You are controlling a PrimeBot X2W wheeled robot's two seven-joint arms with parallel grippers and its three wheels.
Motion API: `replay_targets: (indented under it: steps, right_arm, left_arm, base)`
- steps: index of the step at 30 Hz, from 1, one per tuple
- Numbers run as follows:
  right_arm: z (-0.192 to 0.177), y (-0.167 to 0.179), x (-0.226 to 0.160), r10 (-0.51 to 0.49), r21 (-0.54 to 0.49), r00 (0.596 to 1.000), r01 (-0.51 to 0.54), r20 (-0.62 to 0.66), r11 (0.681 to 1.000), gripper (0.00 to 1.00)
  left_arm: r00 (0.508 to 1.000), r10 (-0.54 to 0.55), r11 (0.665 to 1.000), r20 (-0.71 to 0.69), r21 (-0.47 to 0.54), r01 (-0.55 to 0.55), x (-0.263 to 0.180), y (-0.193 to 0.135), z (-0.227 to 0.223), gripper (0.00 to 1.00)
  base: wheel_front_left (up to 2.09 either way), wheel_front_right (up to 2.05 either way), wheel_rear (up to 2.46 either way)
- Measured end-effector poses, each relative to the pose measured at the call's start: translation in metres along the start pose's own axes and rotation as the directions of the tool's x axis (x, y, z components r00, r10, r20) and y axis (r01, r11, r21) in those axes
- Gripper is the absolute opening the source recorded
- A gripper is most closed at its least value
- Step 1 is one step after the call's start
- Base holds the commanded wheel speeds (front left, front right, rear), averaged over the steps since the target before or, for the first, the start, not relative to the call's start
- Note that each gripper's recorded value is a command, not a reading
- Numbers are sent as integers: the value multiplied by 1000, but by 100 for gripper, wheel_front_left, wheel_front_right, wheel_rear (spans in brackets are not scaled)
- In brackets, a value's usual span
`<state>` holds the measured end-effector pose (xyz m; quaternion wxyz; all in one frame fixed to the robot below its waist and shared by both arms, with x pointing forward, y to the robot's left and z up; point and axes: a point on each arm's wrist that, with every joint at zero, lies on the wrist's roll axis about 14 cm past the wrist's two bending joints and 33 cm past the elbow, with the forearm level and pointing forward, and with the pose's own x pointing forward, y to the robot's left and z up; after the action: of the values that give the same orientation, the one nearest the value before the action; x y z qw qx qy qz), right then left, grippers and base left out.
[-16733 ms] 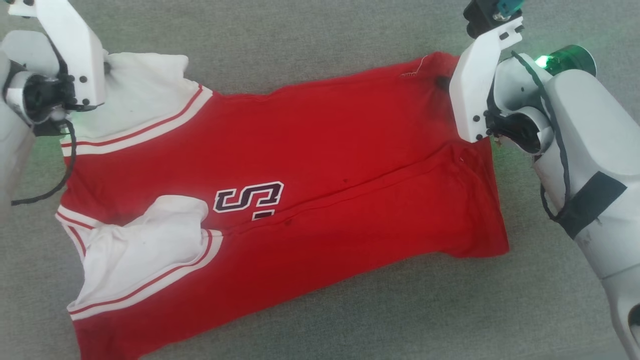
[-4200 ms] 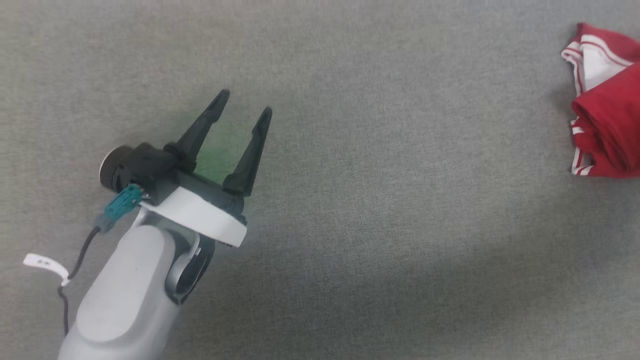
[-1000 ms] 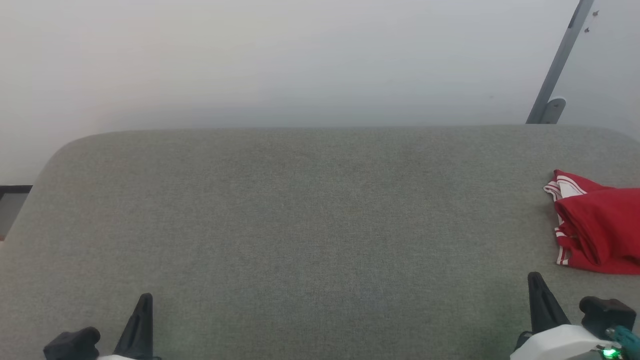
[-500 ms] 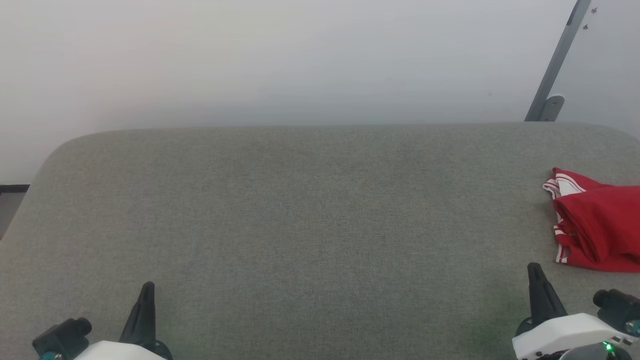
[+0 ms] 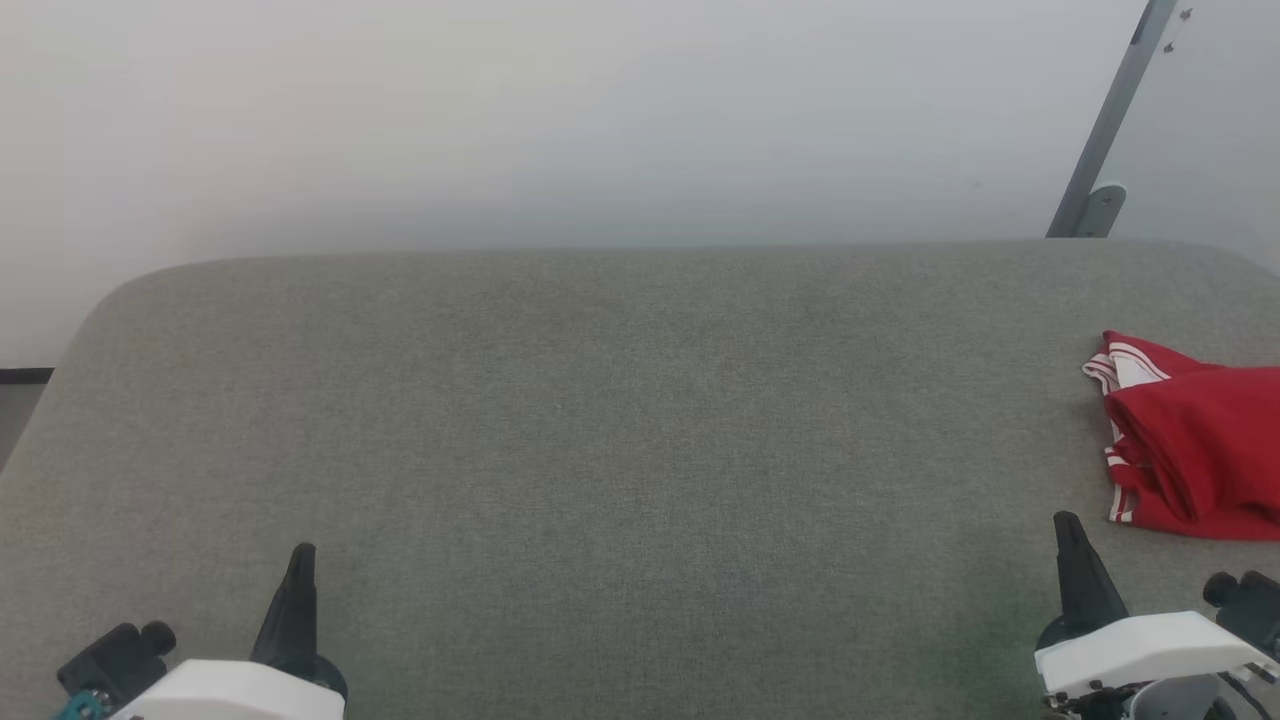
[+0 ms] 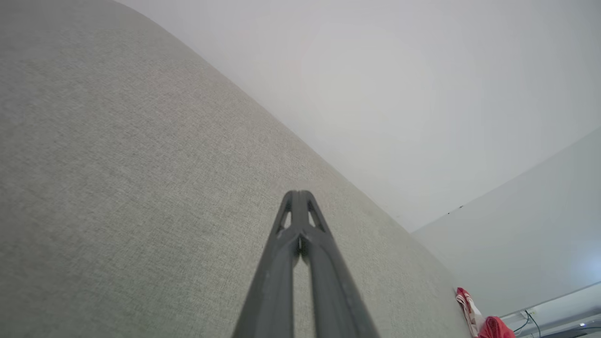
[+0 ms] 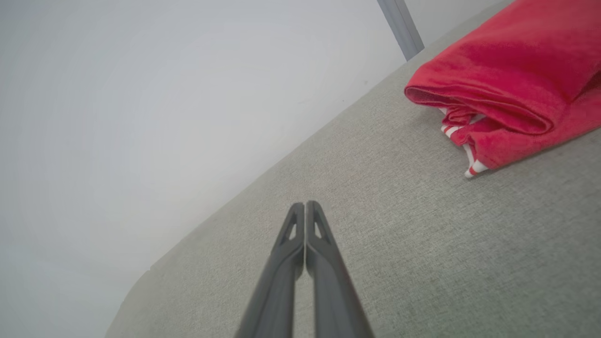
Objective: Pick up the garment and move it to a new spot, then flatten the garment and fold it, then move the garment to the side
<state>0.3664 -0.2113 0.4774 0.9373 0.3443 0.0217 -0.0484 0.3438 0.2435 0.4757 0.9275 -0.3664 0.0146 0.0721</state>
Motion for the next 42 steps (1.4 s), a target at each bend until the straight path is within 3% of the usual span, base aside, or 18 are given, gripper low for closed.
replay_targets:
  steps: [17, 42]
  right_arm:
    - [2, 4, 5, 3, 222, 1000, -2, -7, 975, 0]
    - [6, 12, 11, 30, 473, 999, -20, -13, 881, 0]
  left_arm:
    - [1000, -10, 978, -14, -209, 7, 9, -10, -3, 0]
    - [998, -49, 891, -34, -452, 28, 20, -27, -8, 0]
  base:
    - [0, 0, 0]
    - [0, 0, 0]
